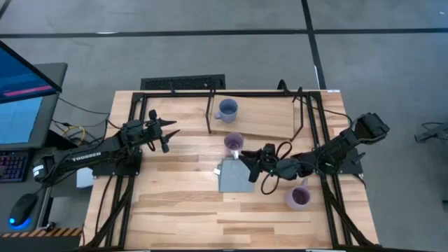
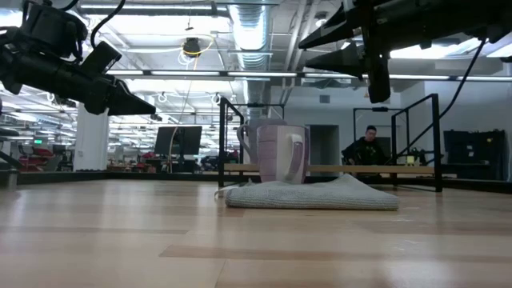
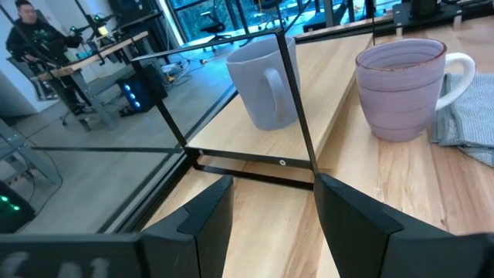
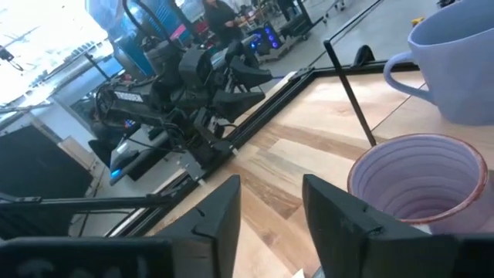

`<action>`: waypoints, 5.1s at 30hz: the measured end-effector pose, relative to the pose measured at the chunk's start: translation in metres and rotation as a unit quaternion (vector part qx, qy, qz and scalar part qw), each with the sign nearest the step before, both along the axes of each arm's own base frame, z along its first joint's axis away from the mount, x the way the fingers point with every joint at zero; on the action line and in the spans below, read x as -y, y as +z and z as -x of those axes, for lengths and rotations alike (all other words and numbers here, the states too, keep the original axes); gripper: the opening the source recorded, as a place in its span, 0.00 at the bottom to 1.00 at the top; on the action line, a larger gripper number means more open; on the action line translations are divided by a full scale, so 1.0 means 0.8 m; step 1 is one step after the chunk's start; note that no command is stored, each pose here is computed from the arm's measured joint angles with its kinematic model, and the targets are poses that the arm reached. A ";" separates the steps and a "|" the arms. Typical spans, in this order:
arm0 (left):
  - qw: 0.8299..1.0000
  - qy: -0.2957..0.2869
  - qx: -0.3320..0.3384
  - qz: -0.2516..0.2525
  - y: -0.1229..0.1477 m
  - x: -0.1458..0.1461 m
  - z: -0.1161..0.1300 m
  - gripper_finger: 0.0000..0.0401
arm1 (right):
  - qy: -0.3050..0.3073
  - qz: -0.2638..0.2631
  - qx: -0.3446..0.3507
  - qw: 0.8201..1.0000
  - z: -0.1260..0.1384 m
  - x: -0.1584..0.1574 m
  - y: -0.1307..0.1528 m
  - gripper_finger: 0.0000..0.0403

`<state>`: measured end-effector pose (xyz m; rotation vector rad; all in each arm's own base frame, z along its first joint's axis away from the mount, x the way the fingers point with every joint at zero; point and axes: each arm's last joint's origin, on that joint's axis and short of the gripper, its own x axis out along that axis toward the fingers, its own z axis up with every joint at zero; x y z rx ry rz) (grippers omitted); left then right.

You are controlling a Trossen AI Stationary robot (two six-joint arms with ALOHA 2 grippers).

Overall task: Stack small to large cups/mugs on shelf
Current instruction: Put the left violet cup on the shelf

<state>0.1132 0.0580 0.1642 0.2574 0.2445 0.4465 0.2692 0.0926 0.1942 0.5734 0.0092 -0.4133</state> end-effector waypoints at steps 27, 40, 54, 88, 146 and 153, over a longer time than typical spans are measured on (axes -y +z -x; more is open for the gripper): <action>1.000 0.002 0.005 0.009 0.000 0.000 0.000 0.43 | -0.022 0.040 -0.044 0.998 -0.023 -0.034 0.053 0.61; 1.000 0.002 0.006 0.014 0.000 0.000 0.000 0.43 | -0.086 0.025 -0.099 0.991 -0.029 -0.049 0.033 0.61; 1.000 0.002 0.003 0.015 -0.001 0.000 0.000 0.43 | -0.119 0.049 -0.185 0.974 -0.085 -0.068 -0.015 0.61; 1.000 0.002 -0.014 0.021 -0.005 0.000 0.001 0.43 | -0.128 -0.040 -0.248 0.959 -0.108 -0.027 -0.029 0.61; 0.999 0.004 -0.015 0.028 -0.006 0.001 0.001 0.43 | -0.163 -0.069 -0.346 0.921 -0.101 0.023 -0.042 0.61; 0.999 0.004 -0.015 0.028 -0.006 0.001 0.001 0.43 | -0.162 -0.079 -0.351 0.919 -0.103 0.029 -0.043 0.50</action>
